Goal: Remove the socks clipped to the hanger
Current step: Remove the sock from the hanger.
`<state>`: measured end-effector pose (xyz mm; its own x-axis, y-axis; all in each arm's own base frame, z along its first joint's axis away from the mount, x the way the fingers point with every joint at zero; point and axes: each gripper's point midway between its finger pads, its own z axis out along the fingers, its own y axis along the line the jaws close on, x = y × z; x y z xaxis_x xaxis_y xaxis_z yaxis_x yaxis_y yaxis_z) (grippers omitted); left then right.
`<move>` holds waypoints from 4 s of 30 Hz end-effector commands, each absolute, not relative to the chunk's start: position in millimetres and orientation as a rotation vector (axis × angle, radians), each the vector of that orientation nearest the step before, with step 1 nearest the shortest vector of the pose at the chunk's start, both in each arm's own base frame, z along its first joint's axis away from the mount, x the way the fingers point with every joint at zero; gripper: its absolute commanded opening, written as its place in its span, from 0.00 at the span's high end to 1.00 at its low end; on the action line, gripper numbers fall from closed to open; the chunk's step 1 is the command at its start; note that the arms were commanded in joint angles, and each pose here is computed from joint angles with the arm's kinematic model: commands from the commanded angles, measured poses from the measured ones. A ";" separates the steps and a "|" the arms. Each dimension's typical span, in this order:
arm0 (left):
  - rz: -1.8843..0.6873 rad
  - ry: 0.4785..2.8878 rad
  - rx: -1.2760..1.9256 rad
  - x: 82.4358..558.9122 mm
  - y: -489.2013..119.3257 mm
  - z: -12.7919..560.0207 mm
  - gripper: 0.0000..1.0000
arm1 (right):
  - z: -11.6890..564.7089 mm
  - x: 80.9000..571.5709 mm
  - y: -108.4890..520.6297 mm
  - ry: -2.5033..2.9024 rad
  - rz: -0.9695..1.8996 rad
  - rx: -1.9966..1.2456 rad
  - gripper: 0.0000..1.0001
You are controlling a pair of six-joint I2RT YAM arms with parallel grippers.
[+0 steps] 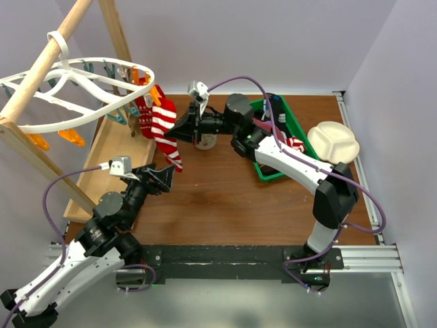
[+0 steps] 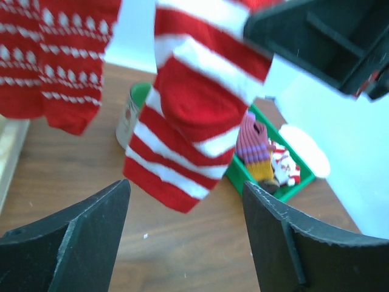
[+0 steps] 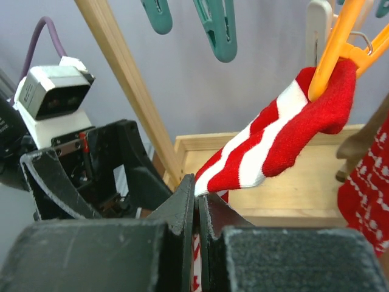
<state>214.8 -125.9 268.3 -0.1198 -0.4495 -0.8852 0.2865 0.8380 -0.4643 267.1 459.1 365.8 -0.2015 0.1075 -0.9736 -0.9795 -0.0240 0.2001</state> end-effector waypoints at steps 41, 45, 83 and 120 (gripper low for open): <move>-0.550 1.345 -0.267 257.2 -125.0 329.0 1.00 | 391.8 268.8 468.1 1.286 1.387 -0.940 0.35; -0.549 1.355 -0.259 256.2 -125.3 325.8 1.00 | 403.2 285.7 457.2 1.283 1.258 -0.908 0.34; -0.535 1.395 -0.201 252.3 -128.2 321.9 1.00 | 438.2 363.4 489.8 1.219 1.310 -0.807 0.44; -0.542 1.400 -0.191 252.3 -130.6 319.2 1.00 | 444.7 344.5 485.2 1.235 1.291 -0.718 0.48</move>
<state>252.1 -132.4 306.7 0.0463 -0.4392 -0.8972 0.2390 0.8769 -0.4170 351.5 480.7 431.1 -0.1764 0.2856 -0.9420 -0.9386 0.2395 0.2483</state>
